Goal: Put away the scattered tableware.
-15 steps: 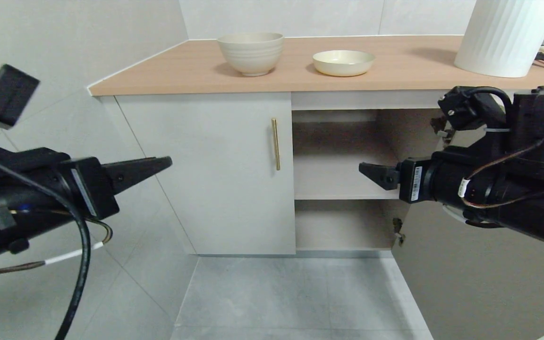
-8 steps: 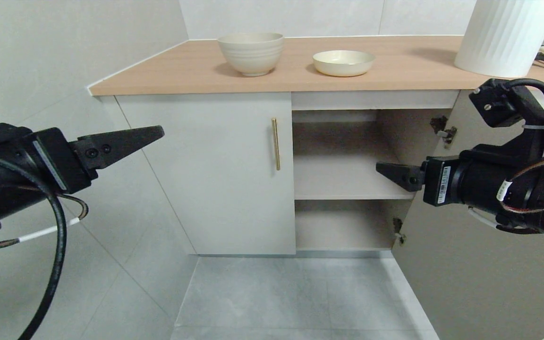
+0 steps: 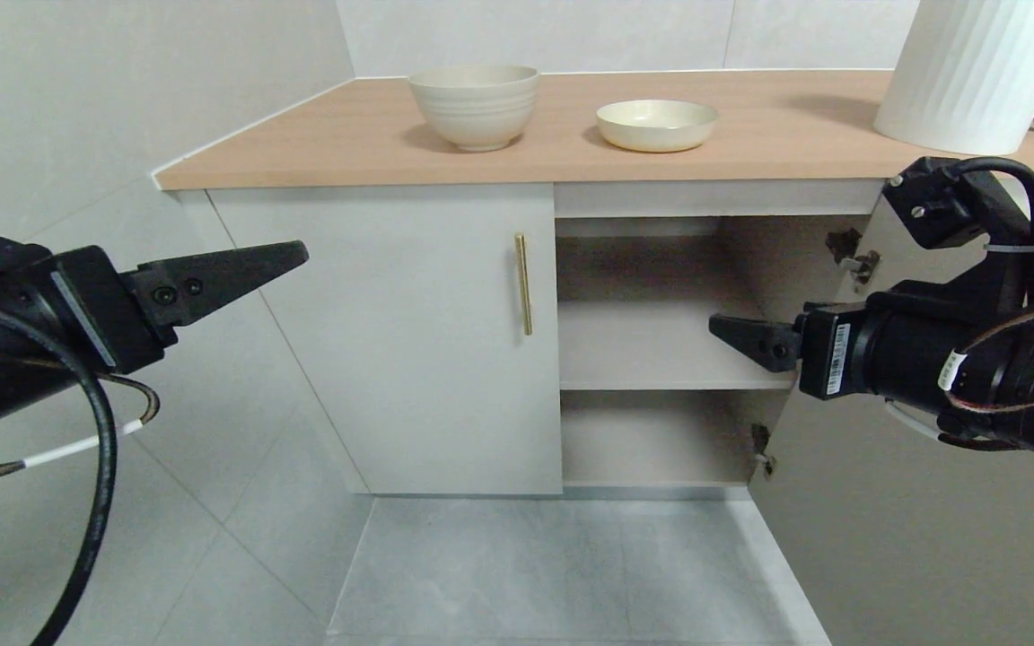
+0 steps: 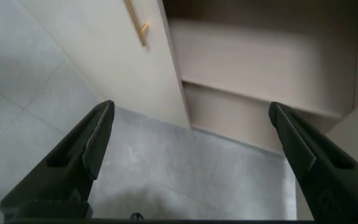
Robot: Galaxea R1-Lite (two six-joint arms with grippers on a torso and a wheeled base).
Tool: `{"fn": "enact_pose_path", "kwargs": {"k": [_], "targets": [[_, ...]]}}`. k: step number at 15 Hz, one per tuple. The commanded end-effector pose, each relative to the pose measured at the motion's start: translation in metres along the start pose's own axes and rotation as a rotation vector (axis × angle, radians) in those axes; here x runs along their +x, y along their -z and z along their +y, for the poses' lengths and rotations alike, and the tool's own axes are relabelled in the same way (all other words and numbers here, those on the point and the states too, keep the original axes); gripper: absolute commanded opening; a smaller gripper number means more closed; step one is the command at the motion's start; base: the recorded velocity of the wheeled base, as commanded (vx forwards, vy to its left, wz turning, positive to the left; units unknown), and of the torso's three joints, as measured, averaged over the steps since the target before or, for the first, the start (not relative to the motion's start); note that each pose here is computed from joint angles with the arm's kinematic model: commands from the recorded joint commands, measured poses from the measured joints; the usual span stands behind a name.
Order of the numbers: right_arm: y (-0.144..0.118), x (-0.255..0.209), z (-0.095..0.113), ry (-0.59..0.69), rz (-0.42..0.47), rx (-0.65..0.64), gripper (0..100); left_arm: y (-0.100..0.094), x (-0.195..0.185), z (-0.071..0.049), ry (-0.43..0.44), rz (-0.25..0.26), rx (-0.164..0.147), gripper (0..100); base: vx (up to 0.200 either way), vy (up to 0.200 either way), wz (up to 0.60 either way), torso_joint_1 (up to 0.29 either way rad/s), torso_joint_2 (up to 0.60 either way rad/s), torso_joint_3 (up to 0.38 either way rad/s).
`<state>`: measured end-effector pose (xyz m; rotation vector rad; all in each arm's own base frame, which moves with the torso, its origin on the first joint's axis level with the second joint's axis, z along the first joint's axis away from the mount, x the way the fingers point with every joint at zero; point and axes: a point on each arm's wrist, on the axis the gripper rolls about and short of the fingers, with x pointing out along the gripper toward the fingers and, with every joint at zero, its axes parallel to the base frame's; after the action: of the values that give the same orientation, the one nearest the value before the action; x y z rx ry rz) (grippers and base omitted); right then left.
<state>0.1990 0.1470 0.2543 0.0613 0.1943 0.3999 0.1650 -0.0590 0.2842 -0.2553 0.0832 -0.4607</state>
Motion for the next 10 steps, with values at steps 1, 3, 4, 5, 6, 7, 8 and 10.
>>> {"fn": "enact_pose_path", "kwargs": {"k": [1,3,4,5,6,7,8,10], "targets": [[0.0008,0.0011,0.0006,-0.001,0.004,-0.001,100,0.0,0.001,0.0001,0.001,0.001,0.0,100,0.2,0.0,0.0,0.002,0.01,-0.007],[0.0015,0.002,0.0008,-0.004,0.007,0.0,100,0.0005,0.0018,0.0003,0.0,0.004,-0.001,100,0.2,0.0,0.0,0.002,0.0,0.0],[0.0022,0.0027,0.0013,-0.005,0.01,-0.001,100,0.0005,0.0018,0.0003,0.0,0.004,-0.002,100,0.2,0.0,0.0,0.002,0.0,0.002],[0.0028,0.0036,0.0014,-0.004,0.013,-0.001,100,0.0001,0.0023,0.0003,0.001,0.003,-0.002,100,0.2,0.0,0.0,0.002,0.01,0.002],[0.0034,0.0045,0.0015,-0.004,0.016,-0.001,100,0.0004,0.0027,0.0004,0.0,0.004,-0.002,100,0.2,0.0,0.0,0.002,0.0,0.007],[0.0036,0.0049,0.0016,-0.005,0.016,-0.001,100,0.0004,0.0027,0.0004,0.0,0.004,-0.002,100,0.2,0.0,0.0,0.002,0.0,0.002],[0.0036,0.0049,0.0016,-0.005,0.016,-0.001,100,0.0004,0.0027,0.0004,0.0,0.004,-0.002,100,0.2,0.0,0.0,0.007,0.0,-0.002],[0.0043,0.004,0.0017,-0.007,0.018,-0.001,100,0.0008,0.0027,0.0006,0.0,0.006,-0.002,100,0.1,0.0,0.0,-0.001,0.0,0.001]]}}
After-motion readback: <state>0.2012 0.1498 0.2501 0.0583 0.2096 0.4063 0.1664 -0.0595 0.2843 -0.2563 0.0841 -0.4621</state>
